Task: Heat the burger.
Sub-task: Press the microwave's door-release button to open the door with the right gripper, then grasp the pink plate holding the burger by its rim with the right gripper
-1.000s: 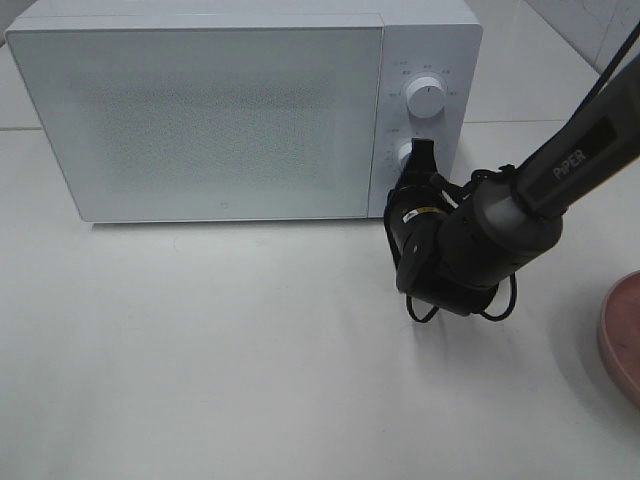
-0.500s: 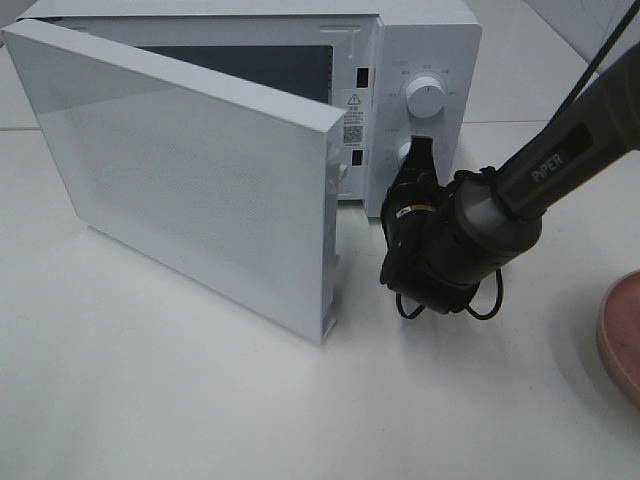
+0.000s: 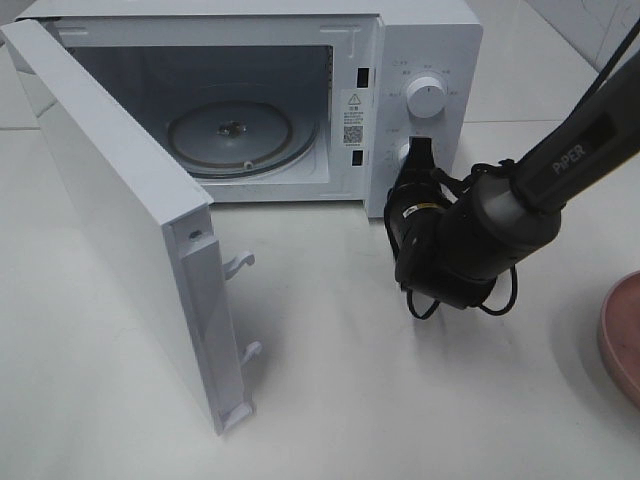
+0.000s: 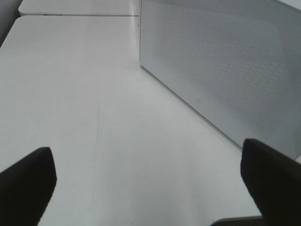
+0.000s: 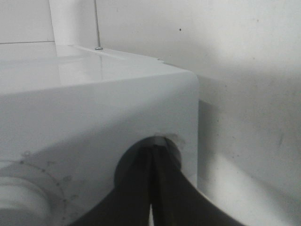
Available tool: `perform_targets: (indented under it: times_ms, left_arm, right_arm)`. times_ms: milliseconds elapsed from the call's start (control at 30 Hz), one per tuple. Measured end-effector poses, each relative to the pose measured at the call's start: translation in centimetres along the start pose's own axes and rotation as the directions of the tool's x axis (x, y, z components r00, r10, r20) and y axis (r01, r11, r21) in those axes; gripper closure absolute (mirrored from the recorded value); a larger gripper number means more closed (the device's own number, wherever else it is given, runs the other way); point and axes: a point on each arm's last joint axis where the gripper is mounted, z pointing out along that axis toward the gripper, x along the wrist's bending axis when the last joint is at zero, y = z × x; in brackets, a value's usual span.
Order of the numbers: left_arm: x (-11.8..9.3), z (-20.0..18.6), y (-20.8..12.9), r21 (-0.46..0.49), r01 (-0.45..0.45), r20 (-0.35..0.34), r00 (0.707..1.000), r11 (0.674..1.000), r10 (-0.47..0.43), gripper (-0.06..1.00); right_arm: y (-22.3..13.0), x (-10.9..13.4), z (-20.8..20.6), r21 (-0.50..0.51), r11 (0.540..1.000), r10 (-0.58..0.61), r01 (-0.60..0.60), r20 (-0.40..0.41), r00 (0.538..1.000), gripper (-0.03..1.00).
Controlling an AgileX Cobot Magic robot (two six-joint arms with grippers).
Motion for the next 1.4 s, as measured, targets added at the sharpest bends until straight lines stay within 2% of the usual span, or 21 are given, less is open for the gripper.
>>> perform_targets:
  times_ms: [300,367,567,633,733,800,900,967,1000,1033,1067,1100,1133,1167,1200,1233,1267,1300,1333,1367,1400]
  left_arm:
    - [0.0,0.0,0.0,0.000,0.000,0.000,1.000,1.000,0.000,-0.05]
    - [0.0,0.0,0.0,0.000,0.000,0.000,1.000,1.000,0.000,-0.05]
    - [0.0,0.0,0.0,0.000,0.000,0.000,1.000,1.000,0.000,-0.05]
    - [0.0,0.0,0.0,0.000,0.000,0.000,1.000,1.000,0.000,-0.05]
    - [0.0,0.0,0.0,0.000,0.000,0.000,1.000,1.000,0.000,-0.05]
    - [0.0,0.0,0.0,0.000,0.000,0.000,1.000,1.000,0.000,-0.05]
    - [0.0,0.0,0.0,0.000,0.000,0.000,1.000,1.000,0.000,-0.05]
    - [0.0,0.0,0.0,0.000,0.000,0.000,1.000,1.000,0.000,-0.05]
    - [0.0,0.0,0.0,0.000,0.000,0.000,1.000,1.000,0.000,-0.05]
    - [0.0,0.0,0.0,0.000,0.000,0.000,1.000,1.000,0.000,-0.05]
    - [0.0,0.0,0.0,0.000,0.000,0.000,1.000,1.000,0.000,-0.05]
    - [0.0,0.0,0.0,0.000,0.000,0.000,1.000,1.000,0.000,-0.05]
    - [0.0,0.0,0.0,0.000,0.000,0.000,1.000,1.000,0.000,-0.05]
    - [0.0,0.0,0.0,0.000,0.000,0.000,1.000,1.000,0.000,-0.05]
    - [0.0,0.0,0.0,0.000,0.000,0.000,1.000,1.000,0.000,-0.05]
    - [0.0,0.0,0.0,0.000,0.000,0.000,1.000,1.000,0.000,-0.05]
    - [0.0,0.0,0.0,0.000,0.000,0.000,1.000,1.000,0.000,-0.05]
    - [0.0,0.0,0.0,0.000,0.000,0.000,1.000,1.000,0.000,-0.05]
    - [0.0,0.0,0.0,0.000,0.000,0.000,1.000,1.000,0.000,-0.05]
    - [0.0,0.0,0.0,0.000,0.000,0.000,1.000,1.000,0.000,-0.05]
    - [0.0,0.0,0.0,0.000,0.000,0.000,1.000,1.000,0.000,-0.05]
  right_arm:
    - [0.7,0.8,-1.4,0.040,0.996,-0.085,0.084,0.035,0.996,0.96]
    - [0.7,1.3,-2.4,0.088,0.985,-0.156,0.150,0.066,0.985,0.96]
    - [1.1,1.0,-3.7,0.147,0.961,-0.254,0.235,0.123,0.959,0.96]
    - [1.5,0.9,-4.7,0.188,0.935,-0.329,0.300,0.144,0.933,0.96]
    - [1.6,0.9,-5.1,0.204,0.925,-0.353,0.320,0.149,0.924,0.96]
    - [2.0,1.0,-6.8,0.301,0.852,-0.486,0.429,0.149,0.861,0.96]
    - [2.0,1.0,-7.3,0.333,0.822,-0.527,0.462,0.139,0.838,0.96]
    - [1.9,1.4,-8.9,0.444,0.684,-0.670,0.579,0.071,0.739,0.96]
    - [1.9,1.4,-8.9,0.444,0.684,-0.670,0.579,0.071,0.739,0.96]
    - [1.8,1.6,-9.3,0.474,0.635,-0.708,0.611,0.041,0.705,0.96]
    - [1.6,1.9,-10.0,0.523,0.532,-0.774,0.665,-0.018,0.633,0.96]
    - [1.6,1.9,-10.0,0.523,0.532,-0.774,0.665,-0.018,0.633,0.96]
    - [1.6,2.1,-10.5,0.547,0.475,-0.803,0.690,-0.051,0.593,0.96]
    - [1.6,2.2,-11.4,0.593,0.365,-0.849,0.718,-0.104,0.518,0.96]
    - [1.6,2.2,-11.4,0.593,0.365,-0.849,0.718,-0.104,0.518,0.96]
    - [1.6,2.3,-11.7,0.609,0.319,-0.865,0.726,-0.126,0.485,0.96]
    - [1.7,2.3,-12.6,0.645,0.201,-0.898,0.737,-0.180,0.402,0.96]
    - [1.7,2.3,-12.6,0.645,0.201,-0.898,0.737,-0.180,0.402,0.96]
    - [2.0,2.4,-13.4,0.668,0.097,-0.918,0.738,-0.226,0.326,0.96]
    - [2.0,2.4,-13.4,0.668,0.097,-0.918,0.738,-0.226,0.326,0.96]
    - [2.2,2.5,-13.9,0.679,0.053,-0.924,0.732,-0.245,0.294,0.96]
